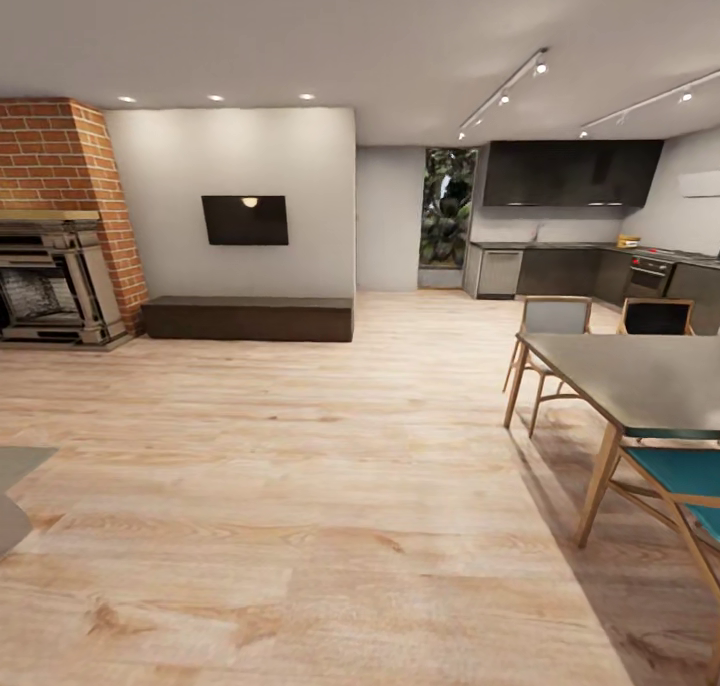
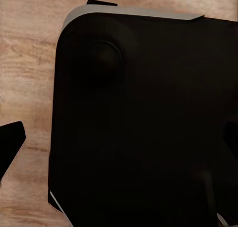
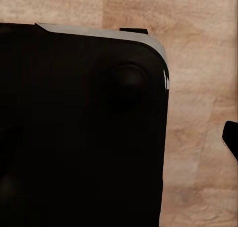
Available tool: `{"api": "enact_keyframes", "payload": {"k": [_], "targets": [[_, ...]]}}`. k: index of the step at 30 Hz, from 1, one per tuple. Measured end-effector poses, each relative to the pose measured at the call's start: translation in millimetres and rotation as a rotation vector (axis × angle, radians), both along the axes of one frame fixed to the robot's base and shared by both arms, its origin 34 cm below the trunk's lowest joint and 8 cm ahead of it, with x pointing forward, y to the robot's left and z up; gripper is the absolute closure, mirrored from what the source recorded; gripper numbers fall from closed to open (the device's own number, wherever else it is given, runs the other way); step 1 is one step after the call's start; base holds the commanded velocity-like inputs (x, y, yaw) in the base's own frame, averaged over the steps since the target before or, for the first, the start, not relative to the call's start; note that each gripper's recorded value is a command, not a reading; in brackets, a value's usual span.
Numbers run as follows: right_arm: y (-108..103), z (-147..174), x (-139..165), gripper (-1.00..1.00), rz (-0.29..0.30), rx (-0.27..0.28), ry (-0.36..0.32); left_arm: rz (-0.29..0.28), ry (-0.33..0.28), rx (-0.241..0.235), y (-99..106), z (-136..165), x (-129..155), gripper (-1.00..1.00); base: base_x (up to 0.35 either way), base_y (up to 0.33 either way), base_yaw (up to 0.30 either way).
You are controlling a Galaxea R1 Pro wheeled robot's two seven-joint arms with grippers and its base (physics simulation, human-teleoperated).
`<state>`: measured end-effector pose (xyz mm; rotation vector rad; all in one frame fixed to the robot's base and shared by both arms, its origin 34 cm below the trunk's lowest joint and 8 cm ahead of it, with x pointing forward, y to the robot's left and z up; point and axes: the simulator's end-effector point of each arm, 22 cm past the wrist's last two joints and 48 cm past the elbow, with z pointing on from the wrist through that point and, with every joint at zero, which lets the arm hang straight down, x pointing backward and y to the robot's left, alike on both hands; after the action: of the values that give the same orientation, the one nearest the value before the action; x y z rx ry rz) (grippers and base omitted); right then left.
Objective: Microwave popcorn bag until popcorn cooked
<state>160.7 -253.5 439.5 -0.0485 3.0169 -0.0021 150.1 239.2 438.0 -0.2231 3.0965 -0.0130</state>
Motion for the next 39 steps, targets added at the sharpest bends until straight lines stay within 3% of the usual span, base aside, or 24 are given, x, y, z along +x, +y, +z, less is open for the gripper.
{"api": "enact_keyframes", "payload": {"k": [39], "targets": [[-0.5, 0.1, 0.4, -1.00, 0.003, 0.001, -0.002, 0.000, 0.000, 0.002, 1.2, 0.0, 0.2, -1.00, 0.324, 0.000, 0.000]]}}
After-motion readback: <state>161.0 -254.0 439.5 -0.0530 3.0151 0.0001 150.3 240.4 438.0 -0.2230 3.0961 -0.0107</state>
